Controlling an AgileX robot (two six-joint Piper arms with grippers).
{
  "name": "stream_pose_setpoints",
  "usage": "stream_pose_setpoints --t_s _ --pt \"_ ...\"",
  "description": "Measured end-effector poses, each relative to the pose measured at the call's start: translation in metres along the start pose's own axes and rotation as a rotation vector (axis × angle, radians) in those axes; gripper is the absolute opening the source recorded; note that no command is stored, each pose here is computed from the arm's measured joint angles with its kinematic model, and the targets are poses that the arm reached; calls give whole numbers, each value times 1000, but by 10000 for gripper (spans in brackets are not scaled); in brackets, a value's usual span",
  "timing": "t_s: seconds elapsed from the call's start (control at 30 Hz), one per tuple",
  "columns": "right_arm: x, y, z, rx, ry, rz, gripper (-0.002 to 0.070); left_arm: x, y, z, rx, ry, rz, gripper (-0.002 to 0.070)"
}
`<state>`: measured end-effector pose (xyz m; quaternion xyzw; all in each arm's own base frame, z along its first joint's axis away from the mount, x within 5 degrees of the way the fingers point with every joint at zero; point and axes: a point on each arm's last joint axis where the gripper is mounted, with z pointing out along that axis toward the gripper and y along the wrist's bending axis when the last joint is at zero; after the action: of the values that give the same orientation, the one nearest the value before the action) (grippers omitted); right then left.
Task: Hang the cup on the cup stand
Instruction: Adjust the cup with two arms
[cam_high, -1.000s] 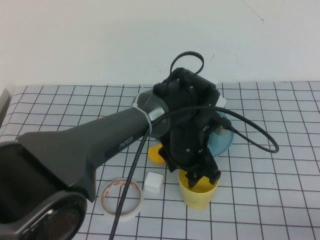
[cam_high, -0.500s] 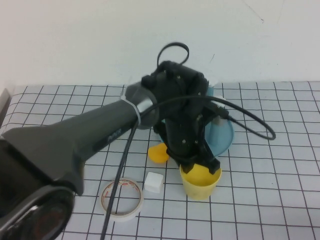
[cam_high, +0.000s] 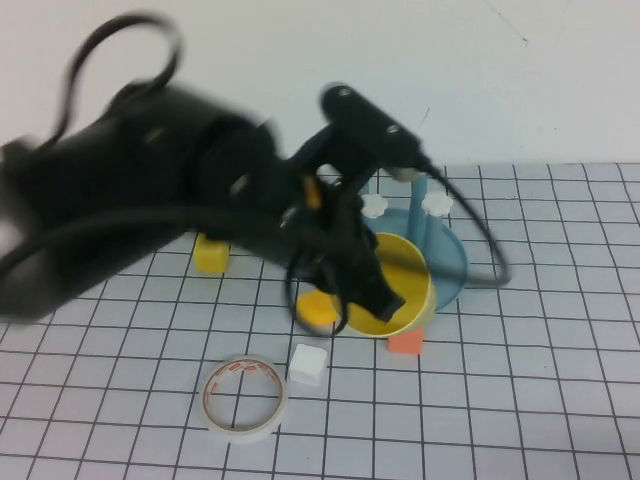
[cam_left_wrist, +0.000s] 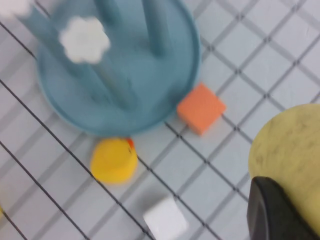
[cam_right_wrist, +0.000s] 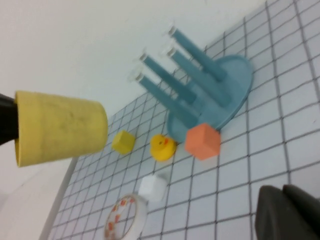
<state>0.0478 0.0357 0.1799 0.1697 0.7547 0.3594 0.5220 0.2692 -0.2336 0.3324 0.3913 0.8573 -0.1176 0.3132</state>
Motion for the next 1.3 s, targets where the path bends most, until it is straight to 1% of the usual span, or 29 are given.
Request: stream_pose_setpoints --t_s 0.17,0.37,0.47,0.67,0.8,0.9,0.97,1.03,1.1,1.2,1.27,1.3 --pt "4 5 0 -57 49 73 -1 38 -4 -19 -60 -274 0 6" --pt "2 14 -1 -151 40 216 -1 68 -5 -21 -132 -553 14 6" --pt "2 20 -2 -213 54 291 -1 68 -5 -24 -170 -697 46 5" --pt "-1 31 -6 -350 60 427 -1 52 -3 -44 -288 -988 174 6" --pt "-3 37 -7 -412 72 459 -1 48 -3 -54 -342 -1084 221 5" --pt "-3 38 -2 -389 117 451 11 47 -3 -55 -350 -1105 227 6" --pt "-11 45 0 -382 127 408 57 47 -3 -56 -341 -1112 218 6" --pt "-26 56 3 -378 124 350 143 47 -3 -56 -328 -1117 202 5" --pt "-45 70 9 -370 123 290 286 47 -4 -56 -317 -1122 195 5" --pt "-74 85 30 -348 176 288 501 46 -5 -57 -306 -1131 203 5" --pt "-92 96 47 -367 245 303 588 46 -6 -56 -299 -1133 217 5" --pt "-100 101 58 -380 293 317 615 46 -7 -56 -294 -1133 224 5"
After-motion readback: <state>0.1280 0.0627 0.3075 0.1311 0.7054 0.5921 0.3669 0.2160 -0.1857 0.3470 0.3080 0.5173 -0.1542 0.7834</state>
